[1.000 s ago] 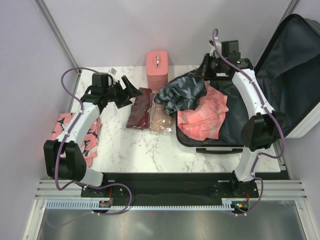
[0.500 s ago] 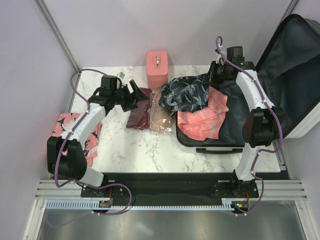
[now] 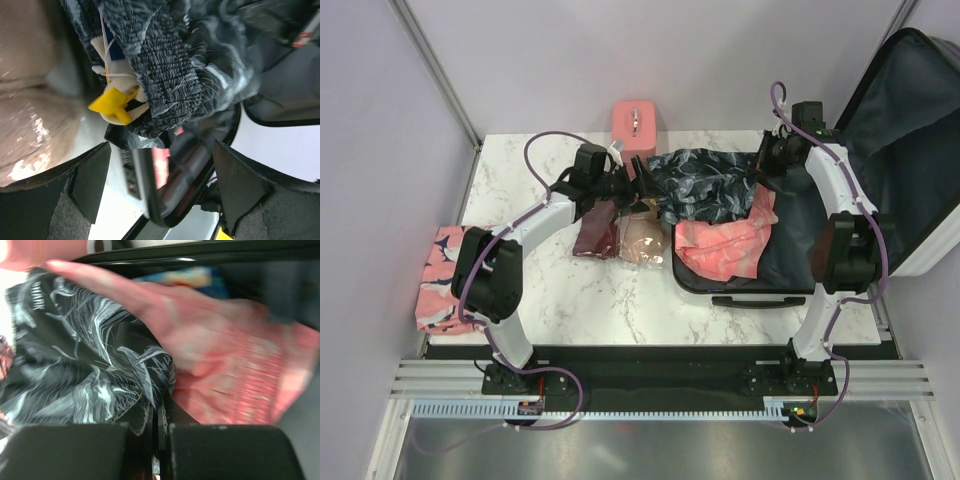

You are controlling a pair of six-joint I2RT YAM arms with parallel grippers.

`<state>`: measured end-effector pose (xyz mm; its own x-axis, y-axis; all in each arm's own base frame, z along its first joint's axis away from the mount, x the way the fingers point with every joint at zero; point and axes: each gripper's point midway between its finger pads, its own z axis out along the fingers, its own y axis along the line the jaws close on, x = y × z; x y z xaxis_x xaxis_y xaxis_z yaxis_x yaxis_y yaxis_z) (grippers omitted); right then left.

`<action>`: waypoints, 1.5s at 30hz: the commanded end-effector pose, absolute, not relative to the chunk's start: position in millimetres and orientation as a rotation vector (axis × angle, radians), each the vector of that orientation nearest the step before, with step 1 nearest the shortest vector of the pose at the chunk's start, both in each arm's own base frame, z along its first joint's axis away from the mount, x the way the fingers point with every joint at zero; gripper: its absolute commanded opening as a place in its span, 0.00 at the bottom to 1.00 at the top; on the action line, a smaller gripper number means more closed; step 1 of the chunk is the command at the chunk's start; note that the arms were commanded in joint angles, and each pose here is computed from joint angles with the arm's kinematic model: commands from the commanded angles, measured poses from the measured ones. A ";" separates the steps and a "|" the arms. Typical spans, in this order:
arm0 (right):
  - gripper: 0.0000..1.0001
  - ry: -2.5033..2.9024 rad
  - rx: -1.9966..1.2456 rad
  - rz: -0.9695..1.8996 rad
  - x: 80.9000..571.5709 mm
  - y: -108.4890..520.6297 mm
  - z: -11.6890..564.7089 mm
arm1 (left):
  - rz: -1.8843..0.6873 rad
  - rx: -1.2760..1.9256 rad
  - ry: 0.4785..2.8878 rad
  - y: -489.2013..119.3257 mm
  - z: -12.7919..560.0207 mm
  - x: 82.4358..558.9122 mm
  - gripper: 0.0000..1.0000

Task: Pack the luggage
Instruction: Place the clothes in the luggage.

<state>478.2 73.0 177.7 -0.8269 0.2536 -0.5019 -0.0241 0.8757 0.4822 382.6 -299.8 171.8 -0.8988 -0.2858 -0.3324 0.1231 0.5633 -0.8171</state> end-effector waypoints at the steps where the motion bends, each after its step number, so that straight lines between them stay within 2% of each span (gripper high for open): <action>1: 0.00 2.415 0.229 0.519 476.5 37.4 197.0 | -1.372 -0.079 2.229 -316.8 220.5 398.5 0.89; 22: 0.00 2.561 0.246 0.235 454.6 -13.5 160.3 | -1.347 -0.070 2.234 -314.5 227.2 393.9 0.89; 33: 0.01 2.578 0.244 0.273 451.9 -9.6 154.6 | -1.314 -0.074 2.256 -307.4 220.6 386.0 0.89; 35: 0.09 2.584 0.237 0.311 450.2 -5.1 153.6 | -1.308 -0.081 2.265 -306.3 217.4 384.5 0.89; 36: 0.27 2.588 0.232 0.326 449.5 -2.5 152.7 | -1.308 -0.082 2.268 -306.1 216.5 384.1 0.89; 39: 0.53 2.581 0.231 0.364 448.1 2.6 158.9 | -1.296 -0.084 2.270 -304.8 215.7 382.8 0.89; 41: 0.63 2.569 0.240 0.357 448.9 2.3 165.5 | -1.281 -0.081 2.262 -303.1 218.6 383.3 0.89; 43: 0.79 2.536 0.250 0.310 450.5 -2.4 181.3 | -1.268 -0.080 2.255 -301.0 222.0 384.1 0.89; 45: 0.82 2.494 0.278 0.264 452.3 -6.2 200.4 | -1.250 -0.079 2.244 -298.3 227.5 383.6 0.89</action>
